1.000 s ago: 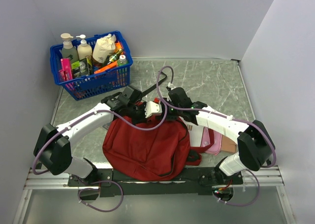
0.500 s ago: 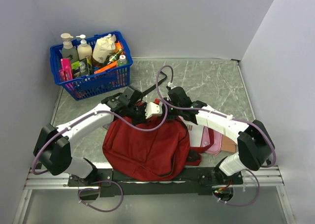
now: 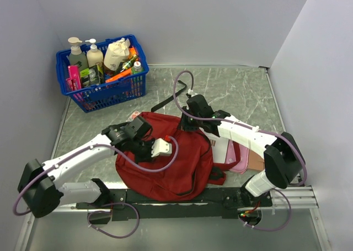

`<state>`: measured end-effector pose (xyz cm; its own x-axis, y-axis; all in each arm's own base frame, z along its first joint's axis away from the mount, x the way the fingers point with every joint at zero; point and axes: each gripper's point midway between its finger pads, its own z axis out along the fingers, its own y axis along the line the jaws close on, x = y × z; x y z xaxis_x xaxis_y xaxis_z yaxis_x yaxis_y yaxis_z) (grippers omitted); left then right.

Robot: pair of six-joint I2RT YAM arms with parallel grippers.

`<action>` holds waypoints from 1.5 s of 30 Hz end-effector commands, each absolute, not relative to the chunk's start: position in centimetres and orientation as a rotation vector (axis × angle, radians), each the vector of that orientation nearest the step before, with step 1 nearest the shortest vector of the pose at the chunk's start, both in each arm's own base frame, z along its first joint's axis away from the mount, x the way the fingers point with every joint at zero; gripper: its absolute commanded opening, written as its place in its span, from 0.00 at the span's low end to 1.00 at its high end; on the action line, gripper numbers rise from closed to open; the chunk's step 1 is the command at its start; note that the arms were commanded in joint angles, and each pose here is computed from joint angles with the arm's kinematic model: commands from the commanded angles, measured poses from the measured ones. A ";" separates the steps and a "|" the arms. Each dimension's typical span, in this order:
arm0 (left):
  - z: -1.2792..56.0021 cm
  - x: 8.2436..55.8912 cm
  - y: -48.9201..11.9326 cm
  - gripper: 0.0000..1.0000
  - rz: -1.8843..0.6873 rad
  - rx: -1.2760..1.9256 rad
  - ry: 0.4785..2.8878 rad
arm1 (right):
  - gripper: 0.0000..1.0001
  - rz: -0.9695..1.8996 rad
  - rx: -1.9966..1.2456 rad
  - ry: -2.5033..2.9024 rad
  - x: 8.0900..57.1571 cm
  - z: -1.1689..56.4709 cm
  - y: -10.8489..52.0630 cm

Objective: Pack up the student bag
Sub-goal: Unzip the student bag at the center of the board.

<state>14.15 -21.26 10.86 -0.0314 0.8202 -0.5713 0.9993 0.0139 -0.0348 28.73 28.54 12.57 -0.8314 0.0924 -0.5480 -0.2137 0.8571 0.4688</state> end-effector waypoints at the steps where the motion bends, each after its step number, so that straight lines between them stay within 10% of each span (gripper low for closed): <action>1: 11.3 11.0 -19.7 0.01 -0.708 1.853 1.964 | 0.00 0.593 -0.001 2.347 31.9 13.6 26.8; 3: 11.4 10.7 -19.7 0.01 -0.726 1.819 1.979 | 0.01 0.567 0.001 2.367 31.7 13.0 26.4; 7: 11.4 11.9 -20.5 0.01 -0.694 1.739 1.983 | 0.62 0.573 -0.003 2.373 29.6 13.7 26.3; 12: 12.5 13.2 -22.5 0.01 -0.732 1.665 1.969 | 0.78 0.599 -0.064 2.382 25.1 16.4 28.0; 35: 14.0 13.9 -22.7 0.01 -0.698 1.656 1.920 | 0.57 0.349 -0.066 2.702 20.7 10.9 32.1; 45: 14.1 15.1 -22.8 0.02 -0.641 1.631 1.922 | 0.06 0.378 -0.041 2.671 18.9 10.4 29.0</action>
<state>13.63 -21.72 11.83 -0.1532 0.7768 -0.6109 0.9878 0.1377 -0.0727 19.88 31.02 9.77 -0.9156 0.0052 -0.4021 -0.1026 0.9638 0.2462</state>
